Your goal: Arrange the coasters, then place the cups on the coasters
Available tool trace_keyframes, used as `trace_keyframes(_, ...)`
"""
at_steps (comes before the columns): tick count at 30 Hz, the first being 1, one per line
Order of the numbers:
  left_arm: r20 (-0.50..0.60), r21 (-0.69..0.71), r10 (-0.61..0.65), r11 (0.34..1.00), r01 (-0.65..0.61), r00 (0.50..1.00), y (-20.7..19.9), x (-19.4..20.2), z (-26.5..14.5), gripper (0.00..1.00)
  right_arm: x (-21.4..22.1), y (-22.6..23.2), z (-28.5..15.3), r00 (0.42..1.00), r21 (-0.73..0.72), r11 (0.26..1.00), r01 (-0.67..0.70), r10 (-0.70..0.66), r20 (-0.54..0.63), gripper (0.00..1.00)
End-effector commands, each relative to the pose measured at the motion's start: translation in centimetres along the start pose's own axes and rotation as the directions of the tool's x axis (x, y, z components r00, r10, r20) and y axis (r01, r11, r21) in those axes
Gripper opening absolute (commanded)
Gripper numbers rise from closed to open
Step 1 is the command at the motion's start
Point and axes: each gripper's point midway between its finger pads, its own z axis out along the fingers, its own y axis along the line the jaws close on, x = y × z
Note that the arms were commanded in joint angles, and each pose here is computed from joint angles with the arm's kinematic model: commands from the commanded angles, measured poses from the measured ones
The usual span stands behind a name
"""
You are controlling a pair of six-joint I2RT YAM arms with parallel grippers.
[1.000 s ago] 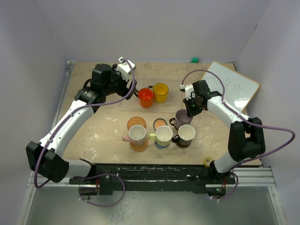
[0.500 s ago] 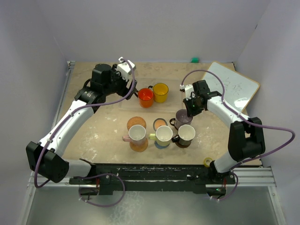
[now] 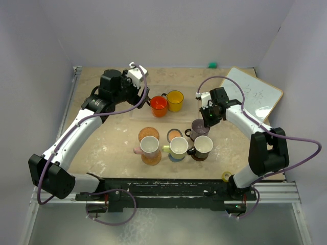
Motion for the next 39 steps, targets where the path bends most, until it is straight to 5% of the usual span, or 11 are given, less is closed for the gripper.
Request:
trace_keyframes(1,0.076,-0.006,0.008,1.0,-0.008,0.997,0.2,-2.1,-0.8,0.77,-0.7,0.4,0.2,0.999,-0.018,1.0,0.021,-0.02,0.025,0.05)
trace_keyframes(39,0.077,-0.005,0.011,1.0,-0.011,0.997,0.1,-1.9,-1.2,0.77,-0.4,0.7,-1.0,0.999,-0.003,1.0,0.03,-0.03,0.019,0.23)
